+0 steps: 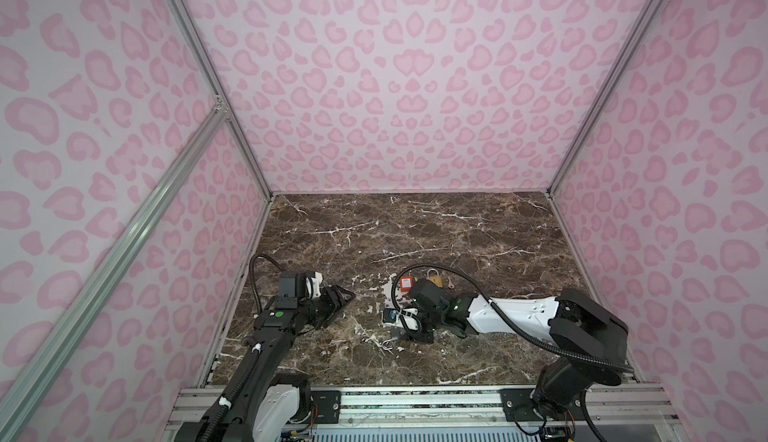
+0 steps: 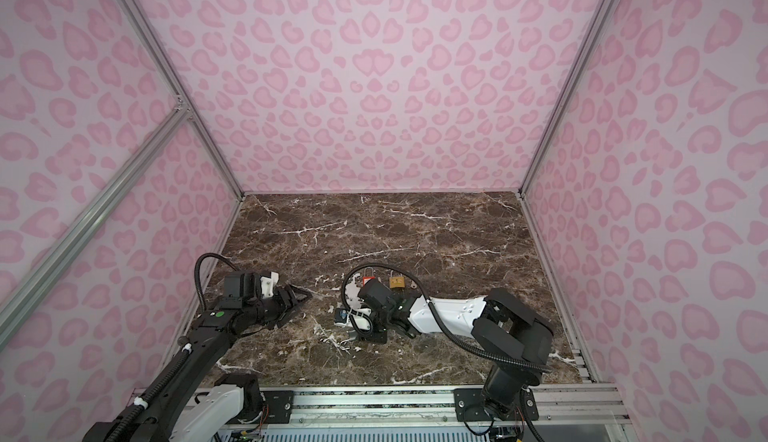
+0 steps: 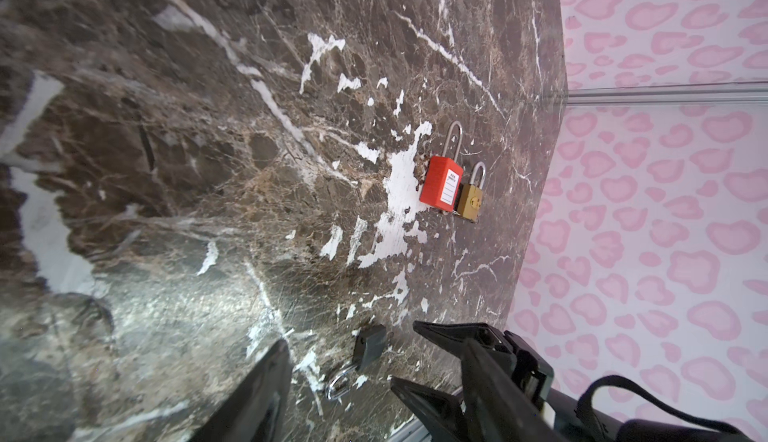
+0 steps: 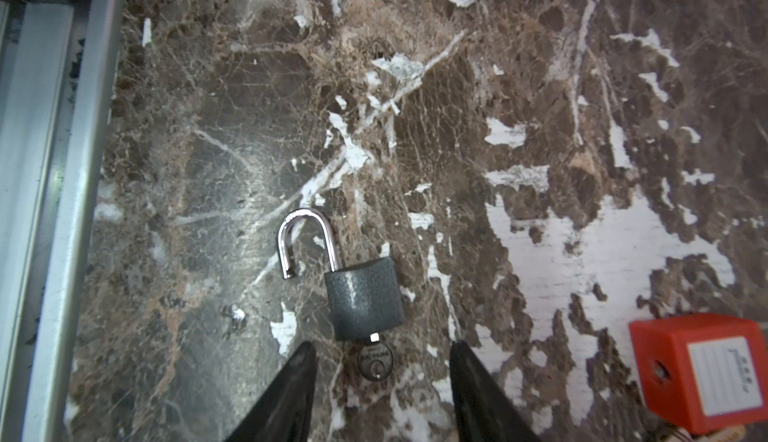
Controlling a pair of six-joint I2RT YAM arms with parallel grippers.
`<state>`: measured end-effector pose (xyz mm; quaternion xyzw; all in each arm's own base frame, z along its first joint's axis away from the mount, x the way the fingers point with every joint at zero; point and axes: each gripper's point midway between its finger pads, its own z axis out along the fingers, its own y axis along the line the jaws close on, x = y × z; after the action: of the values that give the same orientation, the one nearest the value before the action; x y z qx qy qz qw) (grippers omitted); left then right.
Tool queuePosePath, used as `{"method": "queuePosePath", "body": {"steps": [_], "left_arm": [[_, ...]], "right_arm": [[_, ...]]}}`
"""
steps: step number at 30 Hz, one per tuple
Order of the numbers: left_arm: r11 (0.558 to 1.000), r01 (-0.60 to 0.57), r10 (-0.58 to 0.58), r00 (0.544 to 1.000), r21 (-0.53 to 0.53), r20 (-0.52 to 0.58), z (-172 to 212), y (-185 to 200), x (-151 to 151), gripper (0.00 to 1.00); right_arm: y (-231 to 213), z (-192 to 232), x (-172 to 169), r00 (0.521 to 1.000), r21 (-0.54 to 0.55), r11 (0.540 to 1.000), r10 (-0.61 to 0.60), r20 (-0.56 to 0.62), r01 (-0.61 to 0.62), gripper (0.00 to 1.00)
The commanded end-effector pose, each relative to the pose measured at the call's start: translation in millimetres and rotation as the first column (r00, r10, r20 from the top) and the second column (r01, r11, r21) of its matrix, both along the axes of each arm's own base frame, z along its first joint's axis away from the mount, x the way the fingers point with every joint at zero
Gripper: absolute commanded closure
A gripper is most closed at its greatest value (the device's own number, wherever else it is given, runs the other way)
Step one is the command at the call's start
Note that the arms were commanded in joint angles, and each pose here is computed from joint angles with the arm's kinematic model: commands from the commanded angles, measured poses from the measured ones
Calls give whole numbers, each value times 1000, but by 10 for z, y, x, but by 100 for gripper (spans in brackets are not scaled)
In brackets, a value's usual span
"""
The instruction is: Lock with the key
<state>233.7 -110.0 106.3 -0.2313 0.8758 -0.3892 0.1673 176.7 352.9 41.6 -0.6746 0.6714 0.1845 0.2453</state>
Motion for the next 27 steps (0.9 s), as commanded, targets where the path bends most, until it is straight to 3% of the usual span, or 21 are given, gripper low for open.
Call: {"method": "queuePosePath", "body": {"steps": [1, 8, 27], "left_arm": [[999, 49, -48, 997, -20, 57, 113, -50, -1, 33], [998, 54, -53, 997, -13, 62, 108, -2, -52, 33], [999, 37, -37, 998, 5, 48, 17, 42, -51, 33]], "right_arm": [[-51, -111, -89, 999, -48, 998, 38, -34, -39, 45], [-19, -192, 39, 1000, -61, 998, 12, 22, -11, 43], [88, -250, -64, 993, -90, 991, 88, -74, -94, 47]]}}
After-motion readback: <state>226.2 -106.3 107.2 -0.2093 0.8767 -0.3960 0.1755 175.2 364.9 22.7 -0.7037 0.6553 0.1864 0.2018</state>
